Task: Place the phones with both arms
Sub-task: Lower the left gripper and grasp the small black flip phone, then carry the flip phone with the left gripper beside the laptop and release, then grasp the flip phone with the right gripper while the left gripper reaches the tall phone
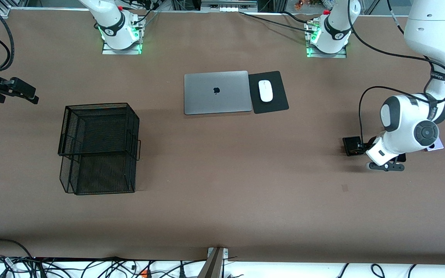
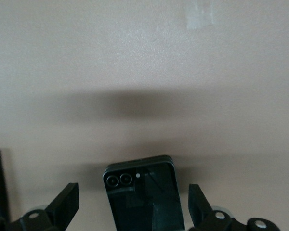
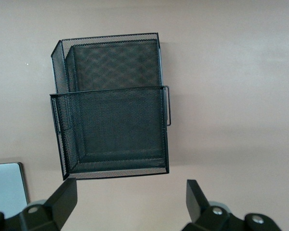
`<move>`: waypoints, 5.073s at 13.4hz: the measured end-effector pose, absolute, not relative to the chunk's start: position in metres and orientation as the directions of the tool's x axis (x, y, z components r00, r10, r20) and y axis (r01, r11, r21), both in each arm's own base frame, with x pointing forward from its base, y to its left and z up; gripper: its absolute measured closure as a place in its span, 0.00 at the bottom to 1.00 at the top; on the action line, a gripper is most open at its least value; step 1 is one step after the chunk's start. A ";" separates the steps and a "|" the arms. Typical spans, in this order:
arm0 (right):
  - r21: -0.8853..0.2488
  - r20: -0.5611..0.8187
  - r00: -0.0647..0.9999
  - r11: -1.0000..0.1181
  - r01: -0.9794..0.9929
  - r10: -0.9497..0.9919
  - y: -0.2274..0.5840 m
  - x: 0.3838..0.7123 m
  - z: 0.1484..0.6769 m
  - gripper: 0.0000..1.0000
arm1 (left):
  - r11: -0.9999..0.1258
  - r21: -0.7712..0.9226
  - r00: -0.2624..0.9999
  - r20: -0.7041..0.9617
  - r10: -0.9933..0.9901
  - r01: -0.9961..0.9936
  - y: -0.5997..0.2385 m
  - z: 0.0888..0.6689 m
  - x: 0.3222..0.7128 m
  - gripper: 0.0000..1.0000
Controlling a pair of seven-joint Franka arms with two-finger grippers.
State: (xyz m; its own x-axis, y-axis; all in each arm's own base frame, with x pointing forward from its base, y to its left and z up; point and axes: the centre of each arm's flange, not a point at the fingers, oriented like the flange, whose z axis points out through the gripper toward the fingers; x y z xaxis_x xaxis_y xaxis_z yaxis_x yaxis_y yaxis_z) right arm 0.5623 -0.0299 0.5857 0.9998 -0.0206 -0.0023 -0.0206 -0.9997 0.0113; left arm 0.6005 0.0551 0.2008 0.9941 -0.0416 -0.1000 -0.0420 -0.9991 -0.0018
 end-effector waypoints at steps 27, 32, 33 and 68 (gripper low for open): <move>0.035 -0.062 0.998 -0.999 0.005 0.003 -0.033 0.556 0.580 0.00 | -0.997 0.001 0.973 -0.219 0.069 0.071 -0.214 0.332 0.638 0.20; 0.035 -0.065 0.998 -0.999 0.005 0.003 -0.033 0.558 0.577 0.00 | -0.996 0.078 0.981 -0.191 0.036 0.052 -0.354 0.265 0.620 0.20; 0.035 -0.064 0.998 -0.999 0.005 0.003 -0.033 0.559 0.577 0.00 | -0.995 0.086 0.984 -0.174 0.030 0.046 -0.372 0.245 0.615 0.20; -0.008 0.061 0.997 -0.999 -0.049 -0.049 0.341 0.560 0.433 0.00 | -0.928 -0.314 0.931 -0.234 0.280 0.200 -0.081 0.325 0.680 0.00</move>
State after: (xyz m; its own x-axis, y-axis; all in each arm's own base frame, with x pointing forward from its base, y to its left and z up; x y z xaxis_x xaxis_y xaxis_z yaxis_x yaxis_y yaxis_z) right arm 0.5595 0.3406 0.4328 0.9969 -0.0493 0.0613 -0.0489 -0.9988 -0.0080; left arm 0.6801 -0.0809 0.3246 0.9312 0.2798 -0.2336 0.2000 -0.9280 -0.3142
